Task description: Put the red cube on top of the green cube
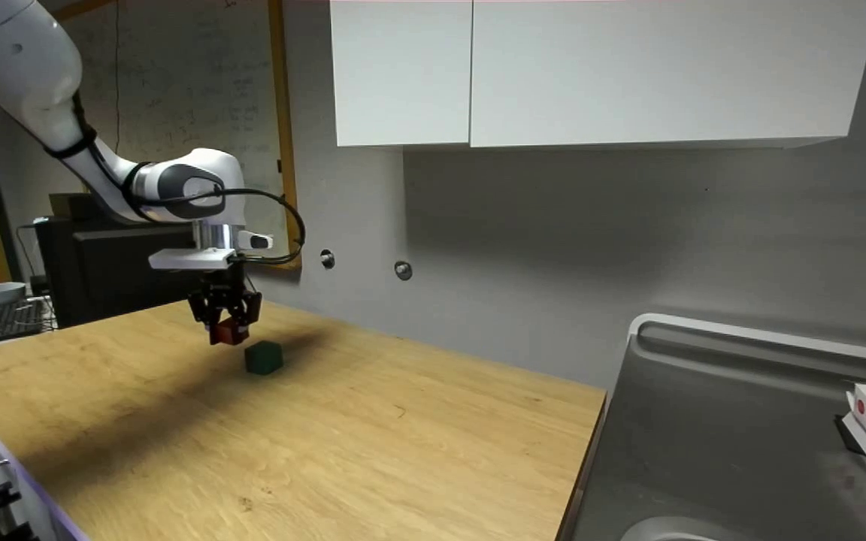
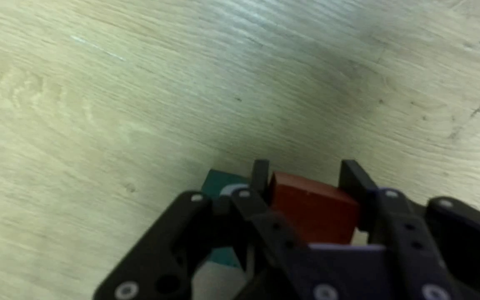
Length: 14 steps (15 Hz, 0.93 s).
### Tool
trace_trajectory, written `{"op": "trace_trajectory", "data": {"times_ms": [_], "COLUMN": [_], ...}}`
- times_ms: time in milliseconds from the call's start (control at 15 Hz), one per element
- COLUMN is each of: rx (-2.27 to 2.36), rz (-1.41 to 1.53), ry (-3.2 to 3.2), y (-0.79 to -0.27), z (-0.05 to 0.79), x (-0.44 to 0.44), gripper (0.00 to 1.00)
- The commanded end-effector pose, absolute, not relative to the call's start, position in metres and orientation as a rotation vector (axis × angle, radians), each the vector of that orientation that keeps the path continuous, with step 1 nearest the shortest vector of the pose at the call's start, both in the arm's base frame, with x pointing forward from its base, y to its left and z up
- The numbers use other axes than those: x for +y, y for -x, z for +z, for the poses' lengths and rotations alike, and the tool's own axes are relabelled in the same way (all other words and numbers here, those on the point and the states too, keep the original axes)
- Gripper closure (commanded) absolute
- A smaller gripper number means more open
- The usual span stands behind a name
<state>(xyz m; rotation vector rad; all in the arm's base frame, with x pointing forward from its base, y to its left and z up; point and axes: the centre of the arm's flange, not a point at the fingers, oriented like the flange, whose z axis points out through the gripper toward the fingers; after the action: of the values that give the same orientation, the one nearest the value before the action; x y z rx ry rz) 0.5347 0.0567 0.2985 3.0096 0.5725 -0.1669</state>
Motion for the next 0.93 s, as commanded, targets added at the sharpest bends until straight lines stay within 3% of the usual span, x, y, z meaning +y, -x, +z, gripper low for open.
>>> {"op": "trace_trajectory", "data": {"times_ms": [0,867], "rx": [0.554,0.506], "rz": [-0.143,-0.236], "ry": [-2.986,-2.998], "y": [-0.554,-0.579], "z": [0.323,0.302], "x": [0.053,0.040], "gripper": [0.78,0.78]}}
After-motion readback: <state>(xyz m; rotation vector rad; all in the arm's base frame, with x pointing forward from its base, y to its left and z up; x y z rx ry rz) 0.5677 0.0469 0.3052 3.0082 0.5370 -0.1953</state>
